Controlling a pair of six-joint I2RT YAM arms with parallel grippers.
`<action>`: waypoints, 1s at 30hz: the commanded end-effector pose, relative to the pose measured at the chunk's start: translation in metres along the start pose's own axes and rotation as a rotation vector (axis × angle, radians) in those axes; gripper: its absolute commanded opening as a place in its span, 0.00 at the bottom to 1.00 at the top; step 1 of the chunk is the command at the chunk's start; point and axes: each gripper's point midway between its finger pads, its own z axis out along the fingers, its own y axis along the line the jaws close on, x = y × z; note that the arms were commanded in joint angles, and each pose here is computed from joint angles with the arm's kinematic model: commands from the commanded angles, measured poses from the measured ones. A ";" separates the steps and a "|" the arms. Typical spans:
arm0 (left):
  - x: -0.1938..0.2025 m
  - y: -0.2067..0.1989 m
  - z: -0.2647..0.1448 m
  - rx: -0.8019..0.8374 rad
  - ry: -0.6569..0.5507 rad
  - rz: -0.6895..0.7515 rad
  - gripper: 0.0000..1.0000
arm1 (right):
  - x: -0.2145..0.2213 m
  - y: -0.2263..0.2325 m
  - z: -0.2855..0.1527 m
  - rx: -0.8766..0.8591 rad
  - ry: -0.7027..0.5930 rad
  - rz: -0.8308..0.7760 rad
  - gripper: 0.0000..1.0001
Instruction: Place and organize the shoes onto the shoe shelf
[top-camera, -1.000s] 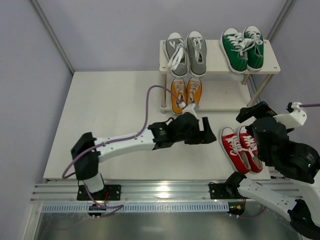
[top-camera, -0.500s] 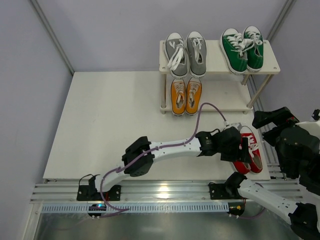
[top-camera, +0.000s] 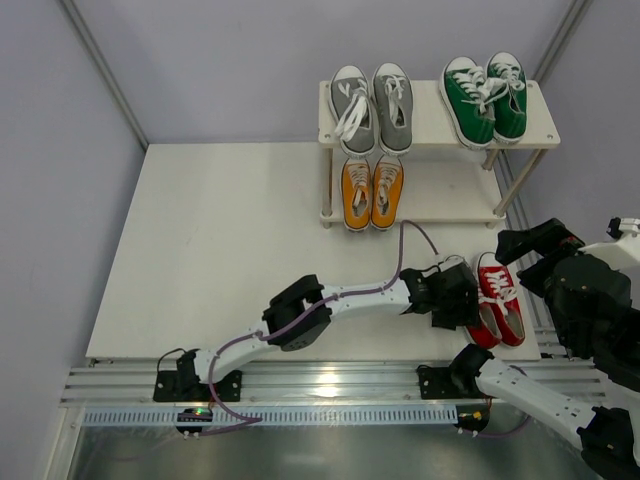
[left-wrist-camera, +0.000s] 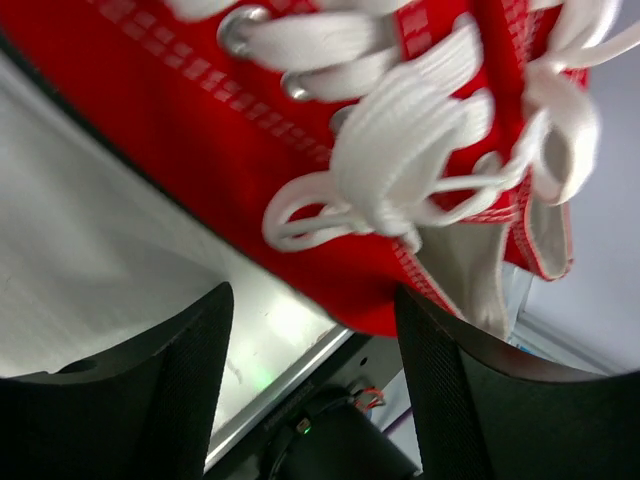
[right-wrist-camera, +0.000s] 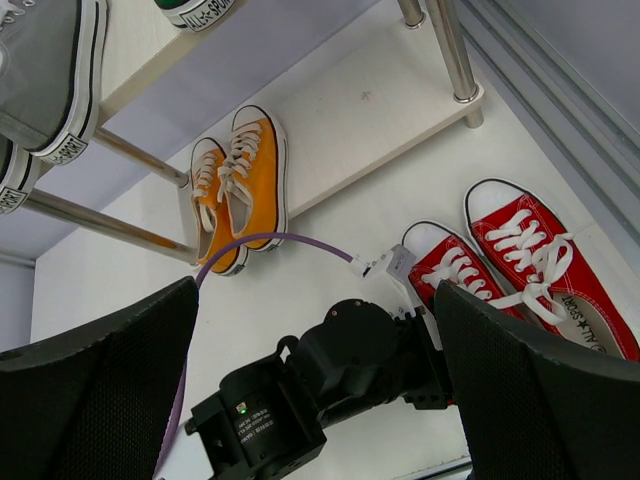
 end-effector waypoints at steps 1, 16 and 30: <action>-0.013 -0.019 0.011 0.069 -0.048 0.012 0.65 | 0.022 -0.032 -0.002 0.102 0.093 -0.196 1.00; -0.015 0.027 0.012 -0.095 -0.060 0.058 0.00 | 0.023 -0.033 -0.006 0.082 0.103 -0.190 1.00; -0.013 0.101 -0.139 -0.299 -0.237 0.067 0.00 | 0.080 -0.030 0.002 0.023 0.276 -0.268 1.00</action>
